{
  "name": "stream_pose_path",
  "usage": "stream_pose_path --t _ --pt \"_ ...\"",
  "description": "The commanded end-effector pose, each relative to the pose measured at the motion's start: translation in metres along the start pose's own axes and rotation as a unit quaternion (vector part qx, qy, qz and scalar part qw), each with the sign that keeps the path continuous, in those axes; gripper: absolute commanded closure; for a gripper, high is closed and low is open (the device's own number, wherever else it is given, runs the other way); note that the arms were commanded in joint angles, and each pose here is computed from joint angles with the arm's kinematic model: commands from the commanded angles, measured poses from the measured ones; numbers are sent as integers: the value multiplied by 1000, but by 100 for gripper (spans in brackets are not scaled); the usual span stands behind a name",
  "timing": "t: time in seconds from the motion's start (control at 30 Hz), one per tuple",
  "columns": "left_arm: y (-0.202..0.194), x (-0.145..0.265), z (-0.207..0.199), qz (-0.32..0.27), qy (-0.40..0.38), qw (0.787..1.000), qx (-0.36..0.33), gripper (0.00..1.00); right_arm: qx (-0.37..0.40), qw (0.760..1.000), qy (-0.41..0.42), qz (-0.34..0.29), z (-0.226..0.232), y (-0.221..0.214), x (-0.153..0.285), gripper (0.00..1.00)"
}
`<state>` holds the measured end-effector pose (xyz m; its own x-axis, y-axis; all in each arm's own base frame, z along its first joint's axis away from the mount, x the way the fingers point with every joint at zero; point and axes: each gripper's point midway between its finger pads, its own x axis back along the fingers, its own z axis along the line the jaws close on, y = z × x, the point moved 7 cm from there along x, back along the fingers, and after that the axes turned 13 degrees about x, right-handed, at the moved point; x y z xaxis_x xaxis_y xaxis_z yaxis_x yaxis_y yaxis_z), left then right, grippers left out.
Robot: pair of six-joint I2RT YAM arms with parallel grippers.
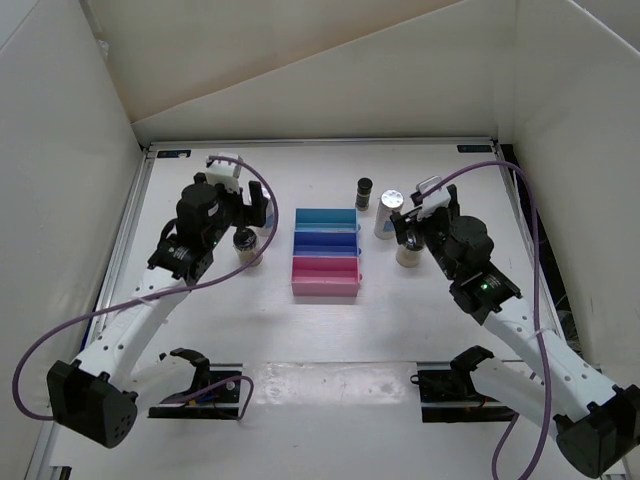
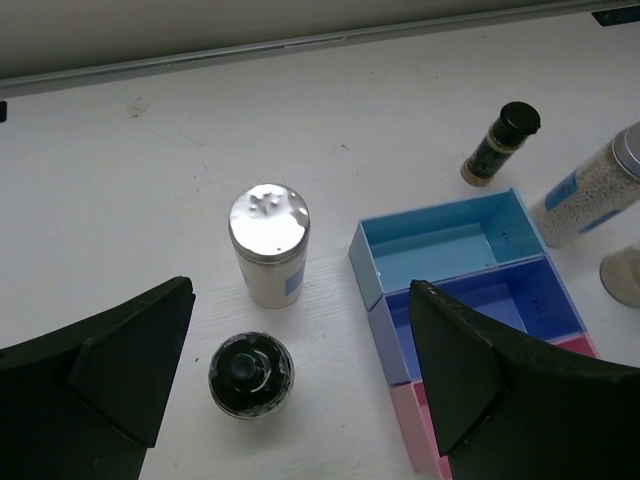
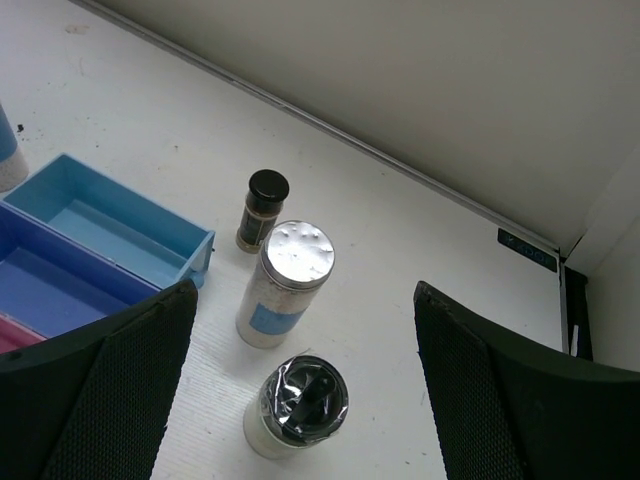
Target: Organize the condiment bottles
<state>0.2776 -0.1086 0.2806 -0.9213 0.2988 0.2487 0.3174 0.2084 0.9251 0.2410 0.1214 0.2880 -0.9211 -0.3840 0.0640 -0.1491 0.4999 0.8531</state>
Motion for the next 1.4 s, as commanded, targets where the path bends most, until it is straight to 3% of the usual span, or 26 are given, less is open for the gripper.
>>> stream_pose_path --t 0.0,0.1,0.23,0.43,0.6,0.77,1.37 --pt "21 4 -3 3 29 1000 -8 0 -20 999 11 -23 -2 6 -2 10" --pt "28 4 -11 -8 -15 999 -41 0 -20 1000 5 -15 -4 6 -3 10" --pt "21 5 -4 -35 -12 998 -40 0 -5 1000 -2 -13 -5 7 -4 10" --pt "17 2 4 -12 0 998 -59 0 25 1000 3 -1 4 -2 -7 10" --pt "14 -8 4 -5 -3 998 -69 0 4 1000 7 16 -1 -15 -7 10" --pt "6 -16 9 8 9 998 -60 0 -41 999 13 26 -3 -27 -11 10" --pt "-2 -40 11 -4 -5 1000 -13 0 -55 998 -5 31 13 -93 -14 11"
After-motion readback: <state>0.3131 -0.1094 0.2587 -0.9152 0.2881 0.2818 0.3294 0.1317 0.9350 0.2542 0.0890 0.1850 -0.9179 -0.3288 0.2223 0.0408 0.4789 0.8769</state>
